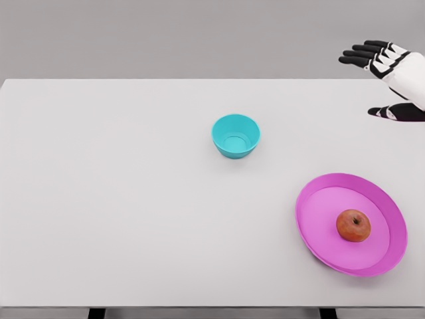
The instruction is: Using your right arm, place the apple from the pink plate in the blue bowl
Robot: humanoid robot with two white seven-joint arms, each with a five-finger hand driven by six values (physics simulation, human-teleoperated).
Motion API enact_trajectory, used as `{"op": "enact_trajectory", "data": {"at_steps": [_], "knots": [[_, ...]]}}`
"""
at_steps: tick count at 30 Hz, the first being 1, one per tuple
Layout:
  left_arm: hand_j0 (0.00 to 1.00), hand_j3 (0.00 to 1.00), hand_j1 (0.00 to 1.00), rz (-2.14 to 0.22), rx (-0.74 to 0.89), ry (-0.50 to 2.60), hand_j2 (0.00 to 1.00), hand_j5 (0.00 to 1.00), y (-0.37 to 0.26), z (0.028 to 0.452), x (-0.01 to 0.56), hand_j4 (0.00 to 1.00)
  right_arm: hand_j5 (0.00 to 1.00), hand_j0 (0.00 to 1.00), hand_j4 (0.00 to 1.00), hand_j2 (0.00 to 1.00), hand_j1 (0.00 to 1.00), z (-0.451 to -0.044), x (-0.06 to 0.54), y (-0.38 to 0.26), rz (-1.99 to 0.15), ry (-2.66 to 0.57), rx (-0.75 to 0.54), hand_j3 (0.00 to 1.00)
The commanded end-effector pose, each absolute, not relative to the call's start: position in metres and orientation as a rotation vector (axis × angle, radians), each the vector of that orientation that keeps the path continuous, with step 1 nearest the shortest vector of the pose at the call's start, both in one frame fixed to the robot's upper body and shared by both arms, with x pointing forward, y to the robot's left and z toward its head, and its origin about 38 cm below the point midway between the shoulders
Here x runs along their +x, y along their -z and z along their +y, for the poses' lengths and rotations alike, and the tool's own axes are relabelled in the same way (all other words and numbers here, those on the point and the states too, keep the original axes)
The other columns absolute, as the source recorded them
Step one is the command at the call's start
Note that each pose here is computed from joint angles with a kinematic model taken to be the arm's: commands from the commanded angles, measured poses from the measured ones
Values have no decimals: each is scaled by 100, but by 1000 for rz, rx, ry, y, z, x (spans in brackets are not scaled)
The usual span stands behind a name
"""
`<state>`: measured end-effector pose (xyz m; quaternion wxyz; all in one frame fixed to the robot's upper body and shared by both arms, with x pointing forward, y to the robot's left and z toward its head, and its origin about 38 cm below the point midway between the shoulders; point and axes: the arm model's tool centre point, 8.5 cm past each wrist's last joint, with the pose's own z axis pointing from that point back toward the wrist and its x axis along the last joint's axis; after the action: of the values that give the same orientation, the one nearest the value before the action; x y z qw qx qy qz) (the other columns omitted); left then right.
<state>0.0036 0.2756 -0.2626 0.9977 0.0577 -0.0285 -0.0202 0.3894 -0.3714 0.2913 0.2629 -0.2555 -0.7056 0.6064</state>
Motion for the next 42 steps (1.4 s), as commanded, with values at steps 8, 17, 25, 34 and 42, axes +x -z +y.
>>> {"op": "enact_trajectory", "data": {"at_steps": [8,17,25,34,42], "knots": [[100,100,100,-57,115,39,100,100,263,276,3,100,100,100,100,100,100,-387,368,-274,-1758,-1751,-643,100],[100,100,100,-58,115,40,100,100,263,276,4,100,100,100,100,100,100,-405,357,-249,-1374,-1975,-518,100],[100,100,100,-58,115,40,100,100,263,276,4,100,100,100,100,100,100,-403,338,-224,-1312,-2005,-424,100],[100,100,100,-57,115,40,100,100,263,276,3,100,100,100,100,100,100,-385,316,-202,-1280,-2061,-303,100],[100,100,100,-57,115,40,100,100,263,276,3,100,100,100,100,100,100,-392,303,-180,-1179,-2077,-236,100]]}}
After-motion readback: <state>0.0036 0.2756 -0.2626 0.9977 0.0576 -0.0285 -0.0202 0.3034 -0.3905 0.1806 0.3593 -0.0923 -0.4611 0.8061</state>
